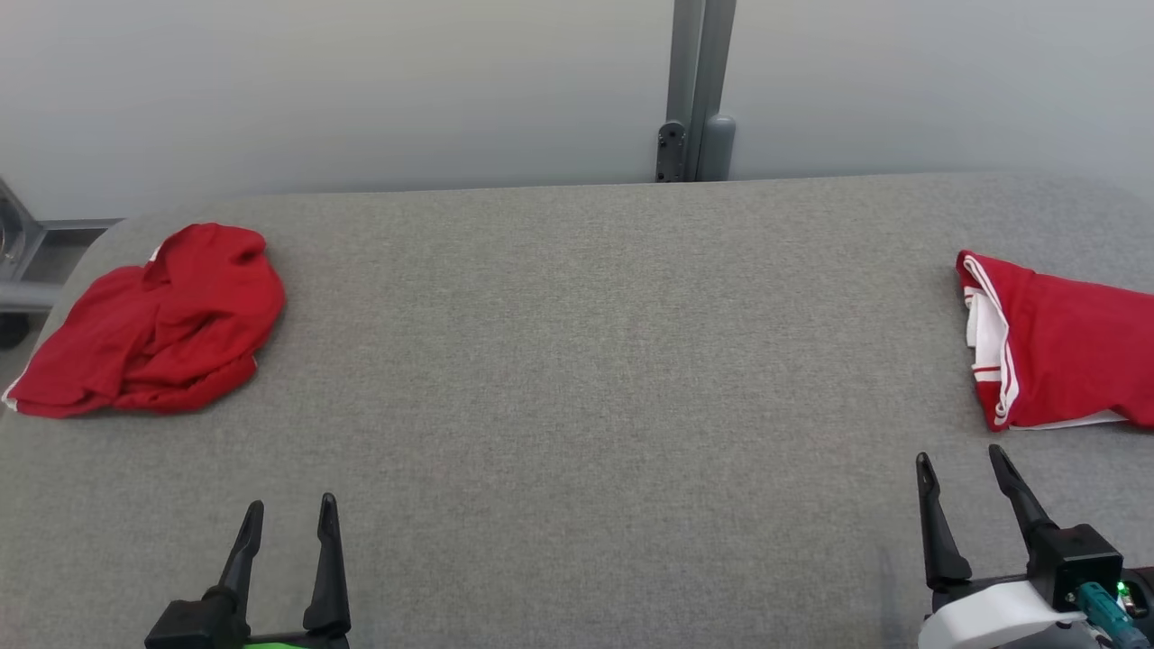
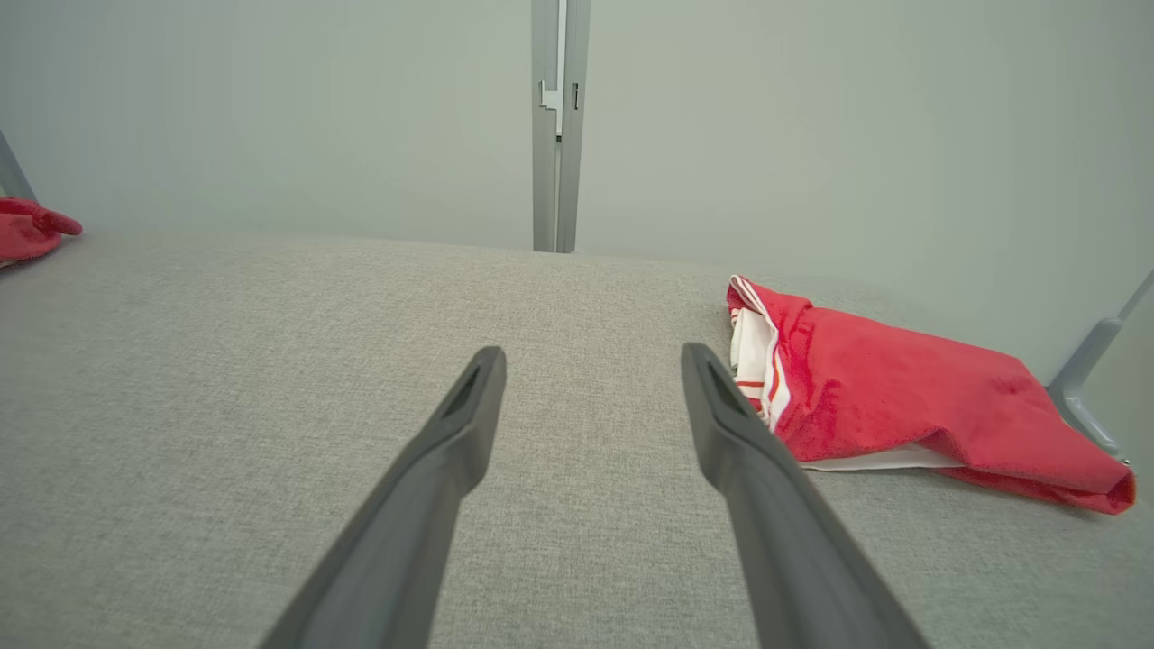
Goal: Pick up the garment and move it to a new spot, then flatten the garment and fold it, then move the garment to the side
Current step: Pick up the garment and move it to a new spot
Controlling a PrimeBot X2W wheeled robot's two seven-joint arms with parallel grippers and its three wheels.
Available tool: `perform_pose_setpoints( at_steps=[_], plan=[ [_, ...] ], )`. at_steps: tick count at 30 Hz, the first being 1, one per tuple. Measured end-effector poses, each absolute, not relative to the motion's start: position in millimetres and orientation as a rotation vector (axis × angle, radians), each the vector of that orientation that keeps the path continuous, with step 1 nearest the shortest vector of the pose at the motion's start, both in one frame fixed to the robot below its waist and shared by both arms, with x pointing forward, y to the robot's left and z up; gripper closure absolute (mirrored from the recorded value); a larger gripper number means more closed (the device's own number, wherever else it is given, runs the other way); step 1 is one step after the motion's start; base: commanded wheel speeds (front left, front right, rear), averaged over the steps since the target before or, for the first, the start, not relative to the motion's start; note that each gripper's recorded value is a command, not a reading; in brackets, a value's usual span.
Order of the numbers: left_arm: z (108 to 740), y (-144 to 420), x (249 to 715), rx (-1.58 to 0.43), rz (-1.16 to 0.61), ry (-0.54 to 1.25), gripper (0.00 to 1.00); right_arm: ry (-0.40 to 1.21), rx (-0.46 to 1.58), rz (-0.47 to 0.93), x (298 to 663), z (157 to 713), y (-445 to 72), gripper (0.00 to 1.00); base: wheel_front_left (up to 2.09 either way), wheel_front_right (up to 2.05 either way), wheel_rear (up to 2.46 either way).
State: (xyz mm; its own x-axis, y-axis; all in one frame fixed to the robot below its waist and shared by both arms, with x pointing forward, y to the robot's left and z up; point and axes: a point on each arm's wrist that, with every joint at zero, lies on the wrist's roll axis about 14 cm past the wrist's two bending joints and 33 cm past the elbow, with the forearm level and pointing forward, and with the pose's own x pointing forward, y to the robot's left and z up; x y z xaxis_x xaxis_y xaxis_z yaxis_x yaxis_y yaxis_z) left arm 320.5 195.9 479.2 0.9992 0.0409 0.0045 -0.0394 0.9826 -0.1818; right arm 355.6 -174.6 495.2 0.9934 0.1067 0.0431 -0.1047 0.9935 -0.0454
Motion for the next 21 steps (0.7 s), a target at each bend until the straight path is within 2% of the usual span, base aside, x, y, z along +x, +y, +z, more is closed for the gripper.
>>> perform_pose_setpoints(
  at_steps=[7,15,21],
  plan=[
    [483.0,217.1,305.3,-0.183,0.118,-0.028,0.0,-0.057,-0.007,0.263,366.7,497.9,-119.8,0.0,0.0,0.0,0.0],
    [478.8,259.7,258.9,-0.183,0.295,-0.031,0.0,-0.06,0.035,0.537,369.7,501.0,-26.2,0.0,0.0,0.0,0.0],
    [485.0,274.4,247.5,-0.202,0.357,-0.059,0.0,-0.072,0.053,0.64,373.5,505.3,9.4,0.0,0.0,0.0,0.0]
  ],
)
